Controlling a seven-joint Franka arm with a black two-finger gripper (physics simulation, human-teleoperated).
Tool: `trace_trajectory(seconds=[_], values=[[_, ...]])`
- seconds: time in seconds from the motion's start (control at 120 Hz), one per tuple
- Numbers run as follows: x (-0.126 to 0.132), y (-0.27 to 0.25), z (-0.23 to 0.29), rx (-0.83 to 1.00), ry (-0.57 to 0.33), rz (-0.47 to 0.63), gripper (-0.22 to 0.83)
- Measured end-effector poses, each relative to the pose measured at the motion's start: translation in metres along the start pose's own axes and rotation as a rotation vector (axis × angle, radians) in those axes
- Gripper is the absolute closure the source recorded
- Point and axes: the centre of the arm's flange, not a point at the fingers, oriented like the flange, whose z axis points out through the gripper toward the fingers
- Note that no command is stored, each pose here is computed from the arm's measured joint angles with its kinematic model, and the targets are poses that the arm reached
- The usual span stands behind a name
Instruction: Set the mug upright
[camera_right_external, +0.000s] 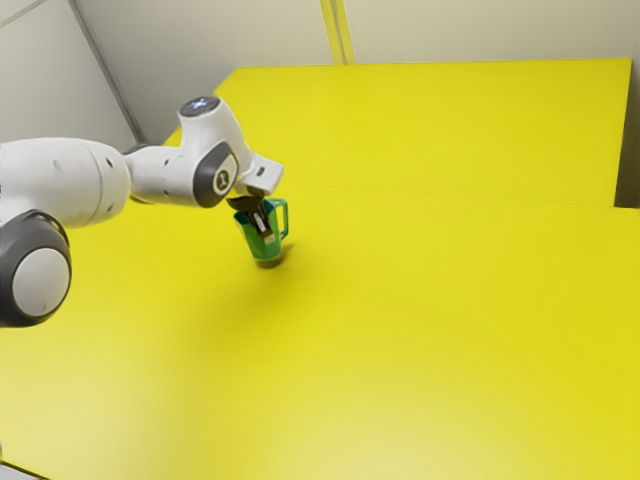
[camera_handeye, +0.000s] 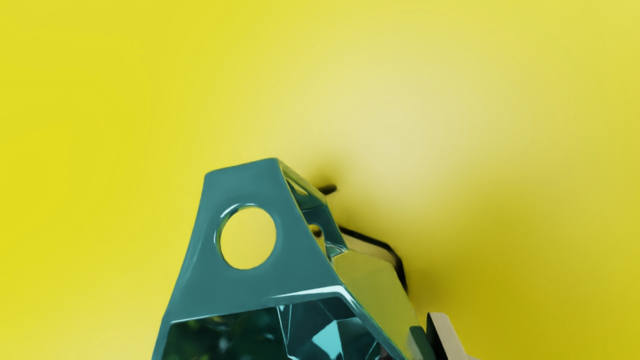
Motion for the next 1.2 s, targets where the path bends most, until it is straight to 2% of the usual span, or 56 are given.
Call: trace_trajectory(seconds=[0.4, 0.575, 0.717, 0.833, 0.975, 1.133, 1.2], values=[[-0.001, -0.001, 0.017, -0.005, 0.002, -0.057, 0.78], [-0.004, -0.003, 0.015, -0.013, 0.01, -0.079, 0.39], [-0.003, -0.004, 0.002, -0.004, 0.024, -0.082, 0.2], [0.002, -0.003, -0.036, 0.02, 0.06, -0.078, 0.12], [0.002, 0.002, -0.097, 0.041, 0.1, -0.09, 0.06], [-0.021, 0.011, -0.177, 0.036, 0.08, -0.162, 0.03], [-0.033, 0.013, -0.191, 0.017, 0.05, -0.197, 0.02]])
